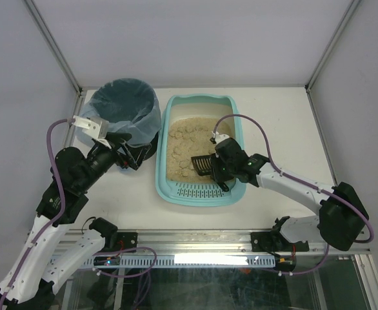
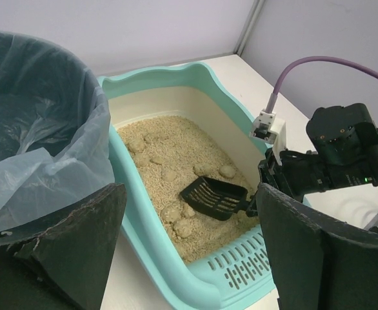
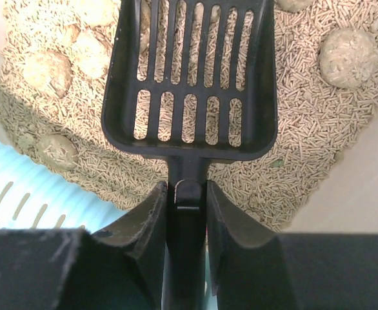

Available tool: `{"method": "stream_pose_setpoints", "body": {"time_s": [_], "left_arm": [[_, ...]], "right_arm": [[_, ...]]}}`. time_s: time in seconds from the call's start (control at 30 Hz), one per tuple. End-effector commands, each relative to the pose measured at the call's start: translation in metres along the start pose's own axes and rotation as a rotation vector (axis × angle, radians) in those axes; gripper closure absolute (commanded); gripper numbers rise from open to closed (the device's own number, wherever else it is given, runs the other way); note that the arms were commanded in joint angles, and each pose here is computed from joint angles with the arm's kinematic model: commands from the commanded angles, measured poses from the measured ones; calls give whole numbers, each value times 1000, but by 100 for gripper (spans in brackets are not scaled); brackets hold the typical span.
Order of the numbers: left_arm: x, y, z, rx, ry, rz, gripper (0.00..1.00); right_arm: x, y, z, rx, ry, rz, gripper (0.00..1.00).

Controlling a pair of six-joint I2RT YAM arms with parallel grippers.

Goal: Clean the litter box

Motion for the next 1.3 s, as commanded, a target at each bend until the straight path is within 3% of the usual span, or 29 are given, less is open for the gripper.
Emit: {"method": "stream_pose_setpoints", "body": {"time_s": [0.0, 0.23, 0.47, 0.7, 0.87, 1.07, 1.27], "left_arm": [[1, -6, -1, -34, -16, 31, 16], [-6, -9, -11, -68, 18, 41, 16], [3, -18, -32, -113, 36, 67, 14], [-15, -29, -69, -145, 179, 176, 23], [-41, -48, -88, -152, 243, 108, 24], [-76, -66, -124, -253, 395, -23, 33], [-106, -90, -149, -360, 466, -122, 37]], "right_arm": [[25, 5, 12, 21, -102, 11, 81], [41, 0, 47, 12, -224, 27, 86], [51, -13, 79, -50, -322, 141, 90], [58, -20, 95, -88, -383, 171, 91], [59, -17, 99, -70, -385, 173, 92], [59, -6, 110, 9, -367, 155, 93], [58, 2, 121, 72, -384, 103, 94]]}}
Point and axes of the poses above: each gripper's point midway between its finger pads, its own z axis back along the fingers, its own y axis along the line the jaws close on, x = y × z, the point moved 4 cm from there along z, back along the fingers, and after that the axes turned 12 degrees about z, right-handed, at the moved point
